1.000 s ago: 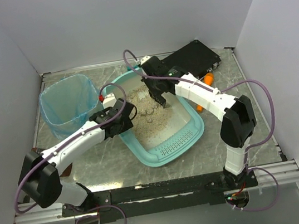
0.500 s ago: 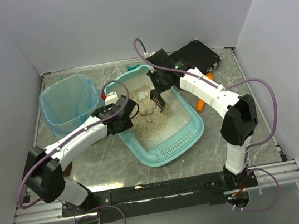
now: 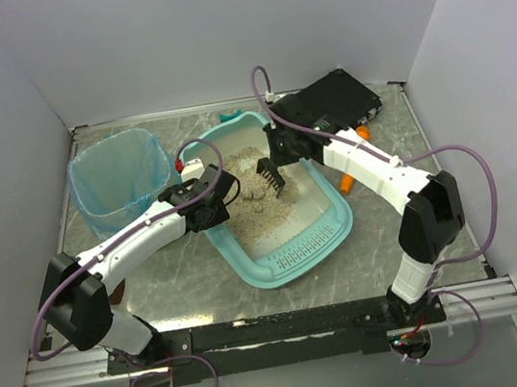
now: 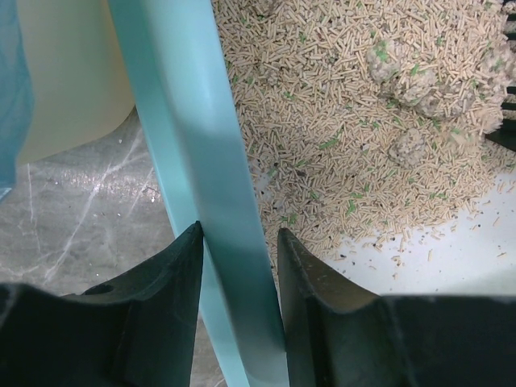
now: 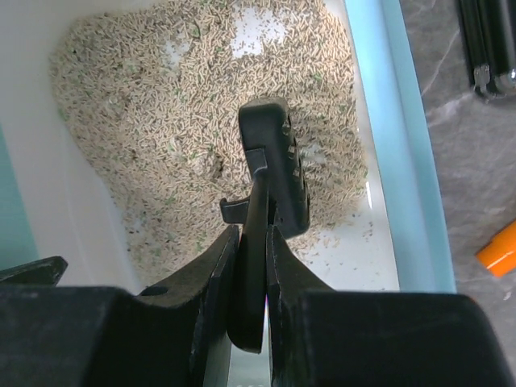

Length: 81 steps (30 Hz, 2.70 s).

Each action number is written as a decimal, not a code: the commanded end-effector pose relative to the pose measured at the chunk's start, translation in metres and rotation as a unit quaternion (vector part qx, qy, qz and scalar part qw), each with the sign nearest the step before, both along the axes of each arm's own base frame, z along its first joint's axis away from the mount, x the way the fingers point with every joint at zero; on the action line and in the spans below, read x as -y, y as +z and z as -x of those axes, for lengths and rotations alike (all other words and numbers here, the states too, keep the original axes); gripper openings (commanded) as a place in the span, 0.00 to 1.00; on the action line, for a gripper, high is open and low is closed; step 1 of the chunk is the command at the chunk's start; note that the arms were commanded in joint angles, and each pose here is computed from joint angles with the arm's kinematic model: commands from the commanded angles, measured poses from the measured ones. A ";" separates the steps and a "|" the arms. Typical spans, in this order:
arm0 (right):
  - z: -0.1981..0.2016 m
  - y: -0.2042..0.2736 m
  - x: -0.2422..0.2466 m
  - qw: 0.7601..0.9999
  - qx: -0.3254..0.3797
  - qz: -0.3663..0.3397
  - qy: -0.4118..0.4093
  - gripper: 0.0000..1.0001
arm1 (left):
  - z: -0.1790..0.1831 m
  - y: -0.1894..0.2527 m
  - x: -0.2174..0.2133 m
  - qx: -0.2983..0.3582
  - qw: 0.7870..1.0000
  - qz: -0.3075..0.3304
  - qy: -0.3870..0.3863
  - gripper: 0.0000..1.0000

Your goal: Clean the litter box

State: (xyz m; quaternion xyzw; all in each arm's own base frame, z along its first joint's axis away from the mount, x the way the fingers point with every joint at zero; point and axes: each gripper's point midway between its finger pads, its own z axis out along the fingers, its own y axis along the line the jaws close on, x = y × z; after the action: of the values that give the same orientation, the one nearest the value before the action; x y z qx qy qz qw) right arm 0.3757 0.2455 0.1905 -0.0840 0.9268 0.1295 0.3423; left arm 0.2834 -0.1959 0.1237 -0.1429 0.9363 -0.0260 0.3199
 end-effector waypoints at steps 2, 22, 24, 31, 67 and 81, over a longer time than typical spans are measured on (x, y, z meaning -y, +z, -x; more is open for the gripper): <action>0.027 -0.037 -0.015 0.992 -0.089 -0.083 -0.033 0.00 | -0.014 0.015 0.032 0.029 0.997 0.058 -0.031 0.35; 0.038 -0.093 -0.030 0.986 -0.100 -0.115 -0.074 0.00 | -0.022 0.016 0.040 0.041 0.996 0.055 -0.059 0.13; 0.038 -0.099 -0.040 0.983 -0.089 -0.130 -0.090 0.00 | -0.022 0.017 0.041 0.042 0.996 0.054 -0.061 0.01; 0.024 -0.124 -0.058 0.967 -0.045 -0.183 -0.174 0.00 | -0.025 0.030 0.048 0.067 0.991 0.071 -0.086 0.01; 0.011 -0.059 -0.043 0.846 0.149 -0.442 -0.260 0.00 | -0.010 0.033 0.018 0.056 0.994 0.086 0.022 0.01; 0.024 -0.016 -0.018 0.793 0.186 -0.526 -0.246 0.00 | -0.011 0.037 0.018 0.058 0.993 0.095 0.036 0.01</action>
State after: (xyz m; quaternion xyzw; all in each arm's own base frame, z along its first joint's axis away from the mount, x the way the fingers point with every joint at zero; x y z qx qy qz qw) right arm 0.3465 0.2717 0.1071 0.2904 0.7172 0.4020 0.4896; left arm 0.2833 -0.1908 0.1282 -0.1808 0.9228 -0.0437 0.3373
